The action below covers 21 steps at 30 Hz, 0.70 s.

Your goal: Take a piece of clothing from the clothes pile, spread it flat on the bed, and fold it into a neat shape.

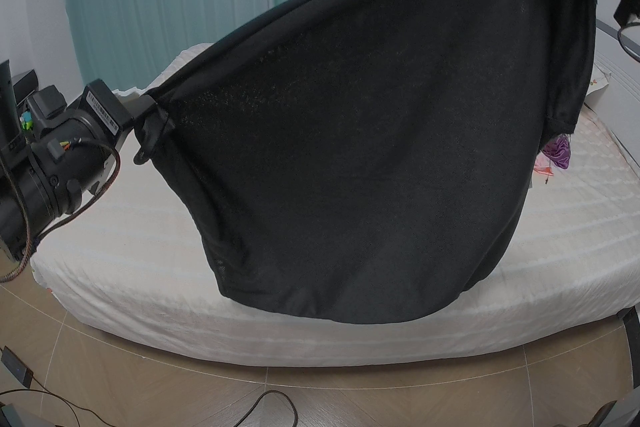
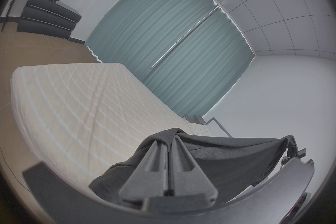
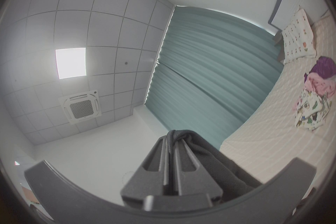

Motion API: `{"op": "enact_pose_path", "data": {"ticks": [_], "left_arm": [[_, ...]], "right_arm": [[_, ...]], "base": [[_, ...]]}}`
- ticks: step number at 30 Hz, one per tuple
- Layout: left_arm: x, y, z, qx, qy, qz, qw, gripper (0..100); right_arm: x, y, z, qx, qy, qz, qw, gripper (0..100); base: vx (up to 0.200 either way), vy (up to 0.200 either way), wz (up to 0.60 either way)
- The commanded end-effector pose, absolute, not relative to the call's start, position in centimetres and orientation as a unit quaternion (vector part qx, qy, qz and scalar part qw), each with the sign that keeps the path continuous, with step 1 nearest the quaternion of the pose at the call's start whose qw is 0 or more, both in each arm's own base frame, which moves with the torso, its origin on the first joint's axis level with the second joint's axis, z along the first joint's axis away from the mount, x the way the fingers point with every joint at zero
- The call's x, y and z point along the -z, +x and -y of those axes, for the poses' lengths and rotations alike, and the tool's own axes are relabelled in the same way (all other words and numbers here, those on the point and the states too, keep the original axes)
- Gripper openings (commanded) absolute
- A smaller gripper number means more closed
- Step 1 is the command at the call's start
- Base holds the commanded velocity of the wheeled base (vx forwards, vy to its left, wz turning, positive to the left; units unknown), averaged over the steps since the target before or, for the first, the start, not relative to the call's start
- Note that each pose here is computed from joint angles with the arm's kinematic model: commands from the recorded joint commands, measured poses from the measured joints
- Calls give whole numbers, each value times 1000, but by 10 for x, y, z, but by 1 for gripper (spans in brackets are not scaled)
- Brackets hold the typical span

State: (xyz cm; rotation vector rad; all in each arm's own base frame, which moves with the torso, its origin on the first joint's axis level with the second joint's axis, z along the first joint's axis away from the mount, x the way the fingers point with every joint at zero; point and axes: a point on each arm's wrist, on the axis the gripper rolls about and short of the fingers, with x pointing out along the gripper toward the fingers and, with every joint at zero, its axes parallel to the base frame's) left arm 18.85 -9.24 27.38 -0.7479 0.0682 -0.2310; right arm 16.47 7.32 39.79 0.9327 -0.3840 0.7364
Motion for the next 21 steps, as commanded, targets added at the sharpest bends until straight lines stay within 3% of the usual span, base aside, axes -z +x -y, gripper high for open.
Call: {"op": "enact_pose_path", "data": {"ticks": [1, 7, 15, 21], "left_arm": [[-280, 202, 90, 93, -364, -47, 926, 0], [-258, 232, 104, 95, -381, -97, 915, 0], [-238, 293, 107, 74, -380, -115, 915, 0], [-217, 328, 117, 70, -378, -118, 915, 0]], "right_arm": [[-388, 247, -78, -277, 437, 141, 844, 0], [-330, 323, -98, -232, 413, 69, 878, 0], [-283, 373, -105, -200, 398, 65, 893, 0], [-259, 389, -109, -190, 397, 43, 897, 0]], "base": [[0, 0, 0], [0, 0, 0], [0, 0, 0], [200, 0, 0]]}}
